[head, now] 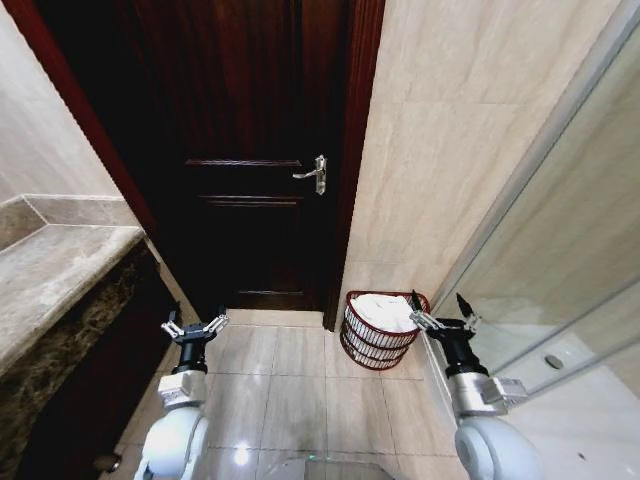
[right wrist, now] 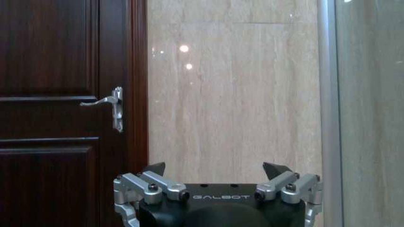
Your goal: Discard the used towel into the hamper.
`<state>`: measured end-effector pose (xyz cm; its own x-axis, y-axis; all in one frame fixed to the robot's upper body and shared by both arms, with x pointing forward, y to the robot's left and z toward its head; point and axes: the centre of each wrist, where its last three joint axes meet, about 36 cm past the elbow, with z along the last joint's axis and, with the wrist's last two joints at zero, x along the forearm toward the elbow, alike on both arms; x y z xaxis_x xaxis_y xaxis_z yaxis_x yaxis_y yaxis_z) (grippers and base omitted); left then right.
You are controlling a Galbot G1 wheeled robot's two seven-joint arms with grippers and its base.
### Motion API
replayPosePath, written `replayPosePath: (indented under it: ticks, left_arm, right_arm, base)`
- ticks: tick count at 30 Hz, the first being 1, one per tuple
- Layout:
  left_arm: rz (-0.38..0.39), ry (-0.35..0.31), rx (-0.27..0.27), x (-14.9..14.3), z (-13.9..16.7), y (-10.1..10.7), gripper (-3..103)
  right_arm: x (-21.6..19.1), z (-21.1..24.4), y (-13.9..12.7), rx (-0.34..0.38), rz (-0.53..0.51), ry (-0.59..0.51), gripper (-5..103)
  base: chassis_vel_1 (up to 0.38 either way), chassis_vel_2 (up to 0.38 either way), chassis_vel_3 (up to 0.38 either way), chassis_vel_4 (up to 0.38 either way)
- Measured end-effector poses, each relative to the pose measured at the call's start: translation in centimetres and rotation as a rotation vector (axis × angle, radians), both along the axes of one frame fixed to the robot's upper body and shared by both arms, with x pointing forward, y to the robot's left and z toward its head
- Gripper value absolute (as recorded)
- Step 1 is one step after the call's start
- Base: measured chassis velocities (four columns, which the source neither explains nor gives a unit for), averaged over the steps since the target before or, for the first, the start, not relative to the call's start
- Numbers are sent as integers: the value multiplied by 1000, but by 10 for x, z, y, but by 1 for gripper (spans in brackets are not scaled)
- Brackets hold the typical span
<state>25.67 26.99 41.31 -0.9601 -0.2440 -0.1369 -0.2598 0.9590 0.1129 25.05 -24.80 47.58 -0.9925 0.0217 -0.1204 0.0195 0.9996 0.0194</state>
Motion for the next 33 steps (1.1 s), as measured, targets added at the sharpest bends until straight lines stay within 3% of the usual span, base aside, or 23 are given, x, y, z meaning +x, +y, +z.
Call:
replayPosePath:
  ticks: [33]
  left_arm:
    - [-3, -36, -2, -4, 8, 0, 100]
  right_arm:
    - [-9, 19, 6, -33, 11, 16, 100]
  base:
    - [0, 0, 0, 0]
